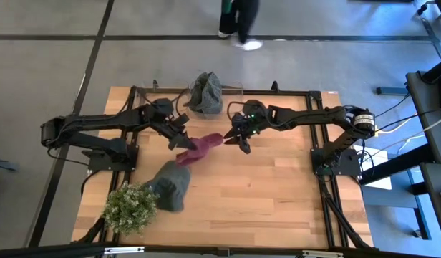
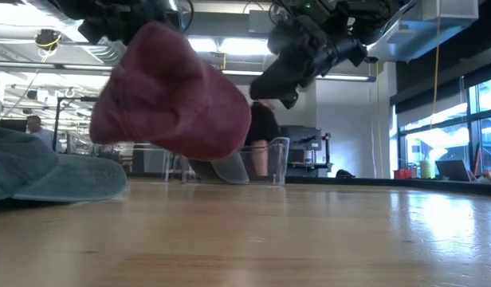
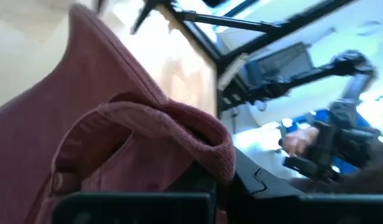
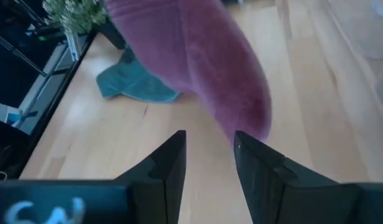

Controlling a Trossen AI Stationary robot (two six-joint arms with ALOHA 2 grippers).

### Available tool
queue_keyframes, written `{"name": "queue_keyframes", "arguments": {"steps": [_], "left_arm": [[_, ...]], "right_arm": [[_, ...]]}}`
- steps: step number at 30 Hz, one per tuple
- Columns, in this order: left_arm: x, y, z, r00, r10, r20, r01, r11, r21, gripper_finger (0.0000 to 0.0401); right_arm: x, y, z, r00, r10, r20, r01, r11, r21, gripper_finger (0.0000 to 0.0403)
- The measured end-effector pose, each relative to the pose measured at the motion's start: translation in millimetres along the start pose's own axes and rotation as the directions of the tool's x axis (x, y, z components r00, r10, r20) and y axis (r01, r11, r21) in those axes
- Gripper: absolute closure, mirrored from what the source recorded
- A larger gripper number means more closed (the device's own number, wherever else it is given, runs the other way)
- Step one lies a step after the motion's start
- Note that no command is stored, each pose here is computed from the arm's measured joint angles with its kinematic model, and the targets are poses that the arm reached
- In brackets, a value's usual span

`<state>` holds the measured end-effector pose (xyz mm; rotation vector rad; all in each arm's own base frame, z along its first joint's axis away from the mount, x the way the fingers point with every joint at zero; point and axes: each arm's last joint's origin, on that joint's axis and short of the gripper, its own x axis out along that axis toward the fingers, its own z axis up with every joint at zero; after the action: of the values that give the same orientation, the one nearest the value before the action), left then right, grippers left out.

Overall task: Pick and place caps into container
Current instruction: Put the red cap into the left transparent container

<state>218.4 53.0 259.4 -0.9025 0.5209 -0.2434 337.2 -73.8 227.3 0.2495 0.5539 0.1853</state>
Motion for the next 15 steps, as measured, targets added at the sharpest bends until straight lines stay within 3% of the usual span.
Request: {"name": "queue_keyframes", "arguments": {"steps": [9,15], "left_arm": [[0.0,-3.0,0.4,0.998,-0.062,-0.029,0.062,0.998,-0.006,0.0397],[-0.5,-9.3,6.4,0.992,-0.122,0.009,0.121,0.991,0.051,0.0397]], "right_arm": [[-0.1,-0.8,2.2,0.999,-0.032,0.022,0.031,0.999,0.013,0.0267],[0.0,1.6,1.7,0.999,0.051,0.015,-0.052,0.998,0.040,0.0267]]}}
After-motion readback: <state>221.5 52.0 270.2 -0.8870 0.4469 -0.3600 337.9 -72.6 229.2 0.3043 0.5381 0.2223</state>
